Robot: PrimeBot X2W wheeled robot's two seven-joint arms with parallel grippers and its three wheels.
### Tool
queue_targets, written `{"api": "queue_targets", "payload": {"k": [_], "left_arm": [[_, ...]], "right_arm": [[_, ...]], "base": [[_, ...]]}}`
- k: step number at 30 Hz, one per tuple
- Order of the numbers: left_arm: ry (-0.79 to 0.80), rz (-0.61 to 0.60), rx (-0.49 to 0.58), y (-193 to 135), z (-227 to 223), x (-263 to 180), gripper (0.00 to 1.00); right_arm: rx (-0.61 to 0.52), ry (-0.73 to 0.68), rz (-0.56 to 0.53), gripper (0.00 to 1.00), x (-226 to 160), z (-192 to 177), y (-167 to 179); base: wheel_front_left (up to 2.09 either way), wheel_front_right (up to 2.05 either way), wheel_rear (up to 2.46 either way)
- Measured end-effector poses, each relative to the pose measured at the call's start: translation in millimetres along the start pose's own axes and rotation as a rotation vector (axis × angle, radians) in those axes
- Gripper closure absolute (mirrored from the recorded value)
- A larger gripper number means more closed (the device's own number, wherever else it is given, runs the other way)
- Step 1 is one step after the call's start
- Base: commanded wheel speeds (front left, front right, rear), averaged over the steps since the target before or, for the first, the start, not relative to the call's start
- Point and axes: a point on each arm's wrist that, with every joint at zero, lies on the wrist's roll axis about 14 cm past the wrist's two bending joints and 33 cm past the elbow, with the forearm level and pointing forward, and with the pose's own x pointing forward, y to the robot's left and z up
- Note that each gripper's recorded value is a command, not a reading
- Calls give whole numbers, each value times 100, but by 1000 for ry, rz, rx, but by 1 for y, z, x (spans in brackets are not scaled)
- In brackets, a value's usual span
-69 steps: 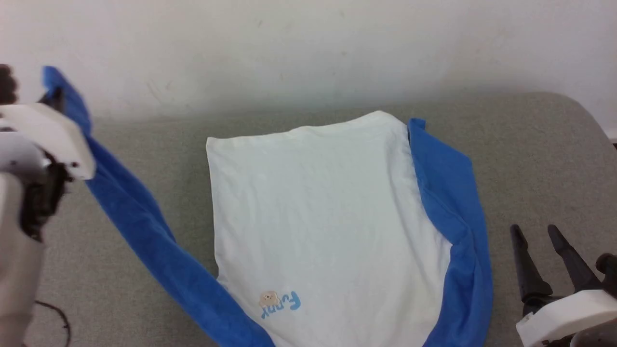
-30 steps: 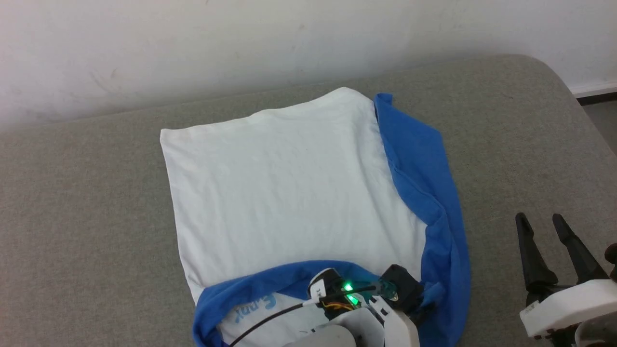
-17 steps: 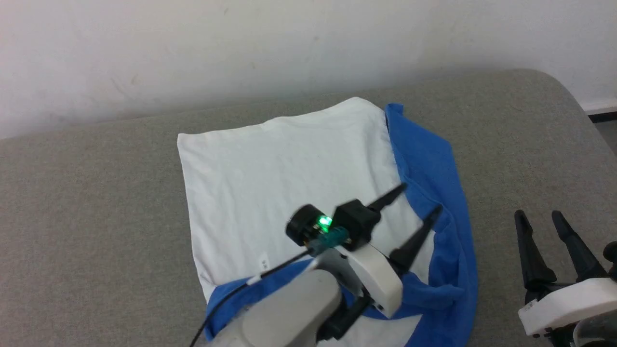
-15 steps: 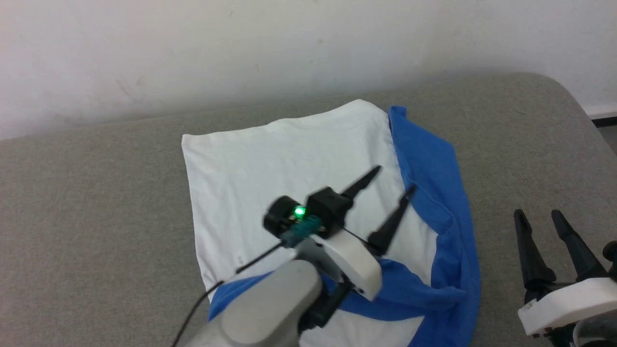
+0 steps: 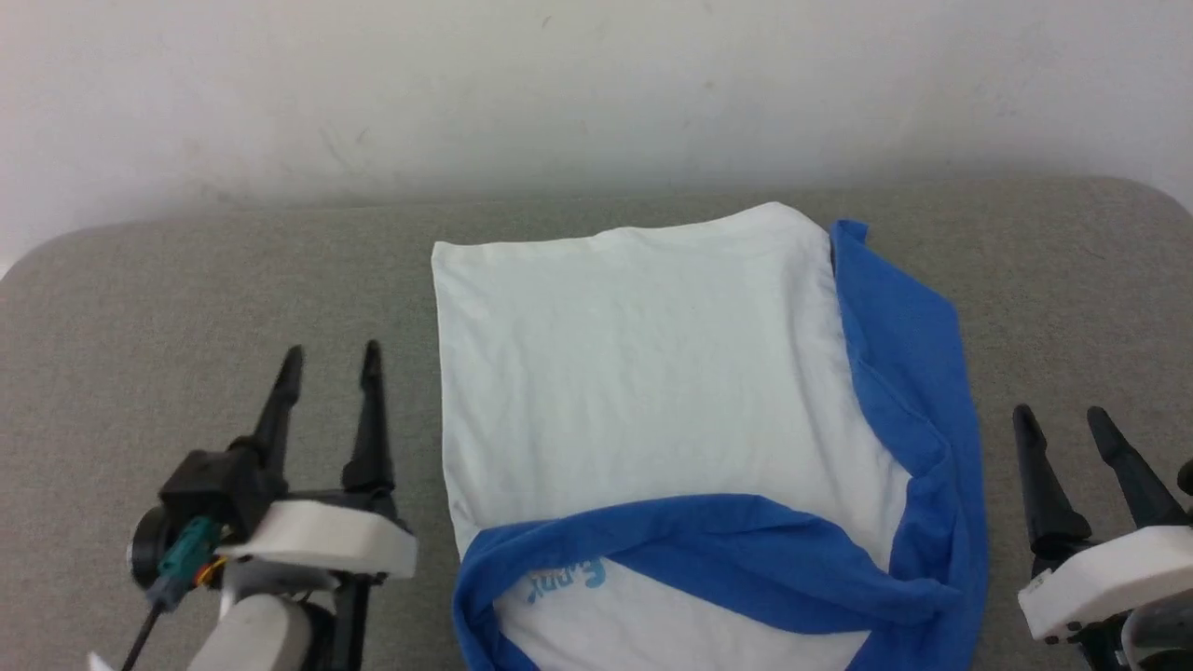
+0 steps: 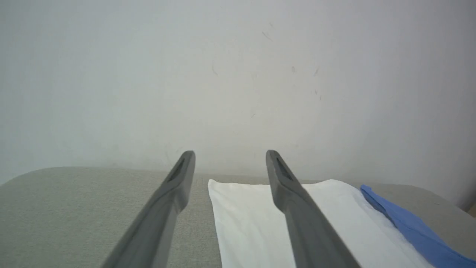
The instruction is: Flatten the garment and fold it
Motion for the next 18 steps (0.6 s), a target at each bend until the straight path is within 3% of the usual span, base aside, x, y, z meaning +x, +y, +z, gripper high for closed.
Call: {"api": "queue_targets", "payload": {"k": [8,18], "left_arm": [[-2,173,64,59,3,-29,0],[-18,197,6,58,-6,-16,0]], "right_arm": [[42,113,-28,0,44,-21,-22],[79,313,-52,0,153,-37,-53]], "base": [[0,0,0],[0,0,0]]}}
